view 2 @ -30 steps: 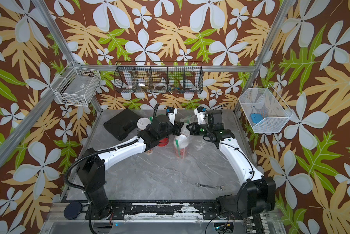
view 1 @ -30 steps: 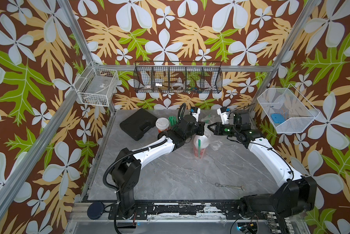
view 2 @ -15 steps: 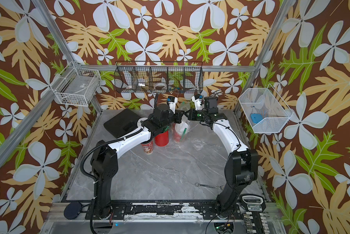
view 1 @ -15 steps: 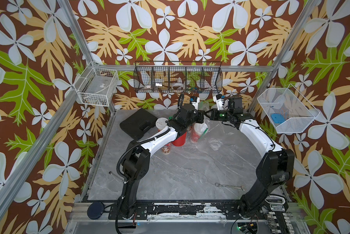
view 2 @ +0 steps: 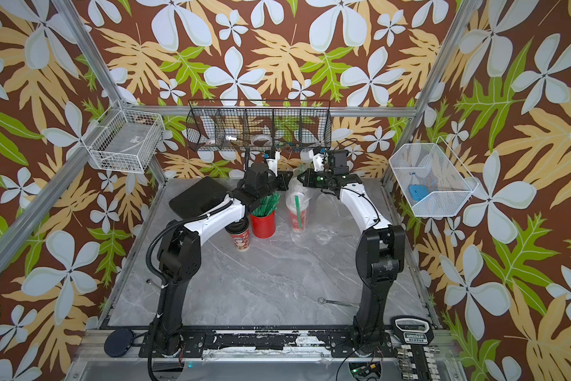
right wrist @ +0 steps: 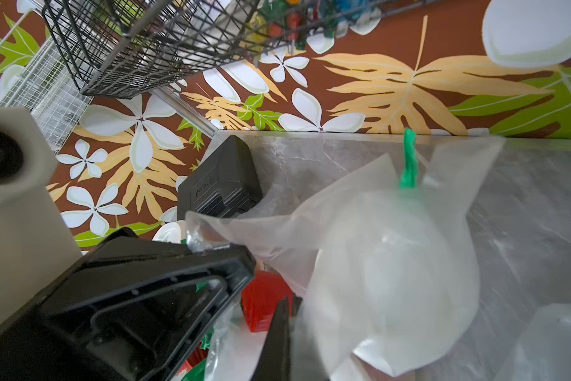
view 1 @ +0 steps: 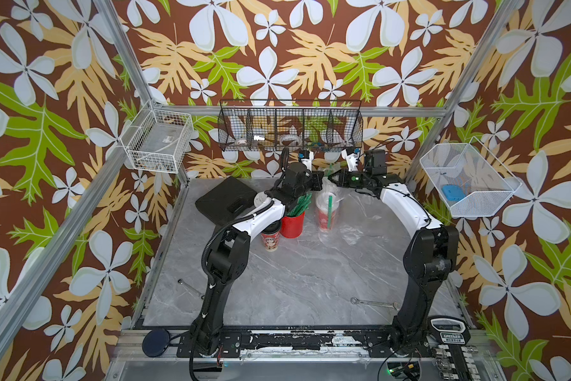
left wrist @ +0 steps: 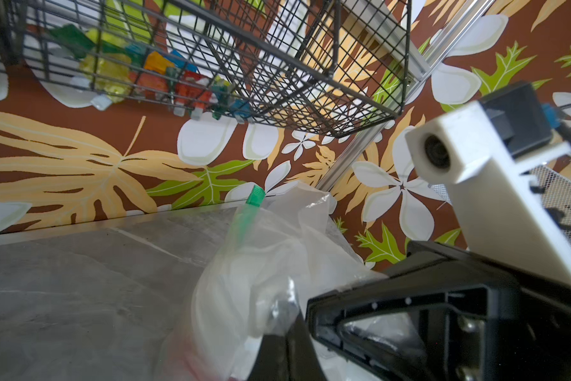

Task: Pack milk tea into plastic carrier bags
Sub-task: Place the plastic carrier bag at the center of the board.

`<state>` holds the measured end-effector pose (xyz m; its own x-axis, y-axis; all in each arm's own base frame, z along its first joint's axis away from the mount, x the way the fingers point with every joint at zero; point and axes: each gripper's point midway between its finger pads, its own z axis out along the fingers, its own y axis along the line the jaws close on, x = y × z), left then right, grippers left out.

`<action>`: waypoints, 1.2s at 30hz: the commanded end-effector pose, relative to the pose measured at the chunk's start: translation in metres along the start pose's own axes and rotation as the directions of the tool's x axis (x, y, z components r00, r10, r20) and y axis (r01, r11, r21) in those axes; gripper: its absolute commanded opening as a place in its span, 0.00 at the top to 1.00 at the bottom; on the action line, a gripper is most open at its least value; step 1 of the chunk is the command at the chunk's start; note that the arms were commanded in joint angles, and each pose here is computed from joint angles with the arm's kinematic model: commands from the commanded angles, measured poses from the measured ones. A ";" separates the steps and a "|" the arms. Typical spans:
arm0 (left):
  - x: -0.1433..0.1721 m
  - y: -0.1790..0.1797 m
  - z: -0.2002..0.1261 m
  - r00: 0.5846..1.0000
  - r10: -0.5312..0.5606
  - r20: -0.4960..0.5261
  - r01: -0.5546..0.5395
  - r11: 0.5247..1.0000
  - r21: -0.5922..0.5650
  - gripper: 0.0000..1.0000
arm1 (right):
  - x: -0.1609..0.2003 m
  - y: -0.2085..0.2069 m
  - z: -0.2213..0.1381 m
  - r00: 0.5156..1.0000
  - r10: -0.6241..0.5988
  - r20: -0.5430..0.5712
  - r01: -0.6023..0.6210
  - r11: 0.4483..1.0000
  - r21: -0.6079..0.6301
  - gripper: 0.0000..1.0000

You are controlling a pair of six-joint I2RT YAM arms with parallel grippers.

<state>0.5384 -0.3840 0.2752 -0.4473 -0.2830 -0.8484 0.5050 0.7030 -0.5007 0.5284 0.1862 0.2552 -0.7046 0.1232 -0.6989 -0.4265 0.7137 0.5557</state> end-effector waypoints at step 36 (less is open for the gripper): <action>0.012 0.005 -0.014 0.983 0.085 -0.162 -0.093 0.995 -0.044 0.21 | 0.030 -0.016 -0.053 0.996 -0.017 -0.089 0.040 0.963 0.266 0.19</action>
<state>0.5277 -0.3779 0.2552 -0.5291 -0.1389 -0.8371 0.4953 0.7504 -0.4376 0.4873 0.1487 0.2463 -0.7520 0.0655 -0.6558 -0.2961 0.8554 0.4250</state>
